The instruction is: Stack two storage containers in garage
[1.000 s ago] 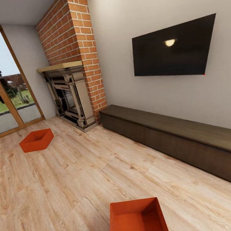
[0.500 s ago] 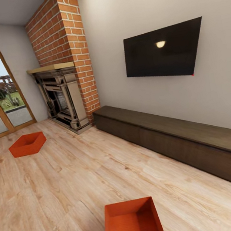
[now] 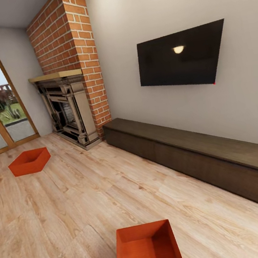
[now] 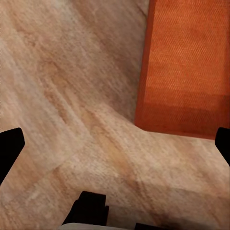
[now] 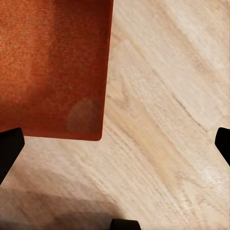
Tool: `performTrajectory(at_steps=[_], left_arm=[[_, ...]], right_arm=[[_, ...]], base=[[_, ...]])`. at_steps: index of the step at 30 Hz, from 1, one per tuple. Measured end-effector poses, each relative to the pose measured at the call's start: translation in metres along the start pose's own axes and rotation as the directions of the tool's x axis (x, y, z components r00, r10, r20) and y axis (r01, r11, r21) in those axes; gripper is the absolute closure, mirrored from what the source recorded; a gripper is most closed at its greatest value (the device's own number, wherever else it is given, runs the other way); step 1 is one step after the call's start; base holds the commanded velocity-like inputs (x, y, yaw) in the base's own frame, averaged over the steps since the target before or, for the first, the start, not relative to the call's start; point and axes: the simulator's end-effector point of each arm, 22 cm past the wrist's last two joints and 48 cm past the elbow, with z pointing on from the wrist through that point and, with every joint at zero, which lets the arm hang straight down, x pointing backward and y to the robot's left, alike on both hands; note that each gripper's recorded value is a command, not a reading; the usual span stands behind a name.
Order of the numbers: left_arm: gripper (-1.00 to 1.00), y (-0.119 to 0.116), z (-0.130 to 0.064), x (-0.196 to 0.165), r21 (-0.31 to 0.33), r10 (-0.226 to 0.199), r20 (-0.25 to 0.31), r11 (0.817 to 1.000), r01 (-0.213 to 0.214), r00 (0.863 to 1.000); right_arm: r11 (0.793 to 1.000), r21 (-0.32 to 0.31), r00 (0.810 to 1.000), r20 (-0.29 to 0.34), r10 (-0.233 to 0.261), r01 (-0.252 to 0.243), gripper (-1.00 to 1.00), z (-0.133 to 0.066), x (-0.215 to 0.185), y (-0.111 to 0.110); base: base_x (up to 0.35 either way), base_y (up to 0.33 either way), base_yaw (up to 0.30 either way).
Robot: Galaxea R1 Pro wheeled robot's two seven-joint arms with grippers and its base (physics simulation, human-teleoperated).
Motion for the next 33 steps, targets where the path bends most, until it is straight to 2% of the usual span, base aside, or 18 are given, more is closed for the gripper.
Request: performTrajectory(at_steps=[33], left_arm=[[-1.0, 0.001, 0.003, 0.011, -0.004, 0.004, -0.026, 1.0, -0.005, 1.0]], right_arm=[[1.0, -0.011, 1.0, -0.021, 0.002, -0.002, -1.0, 0.003, 0.01, 0.003]], base=[[0.0, 0.0, 0.001]])
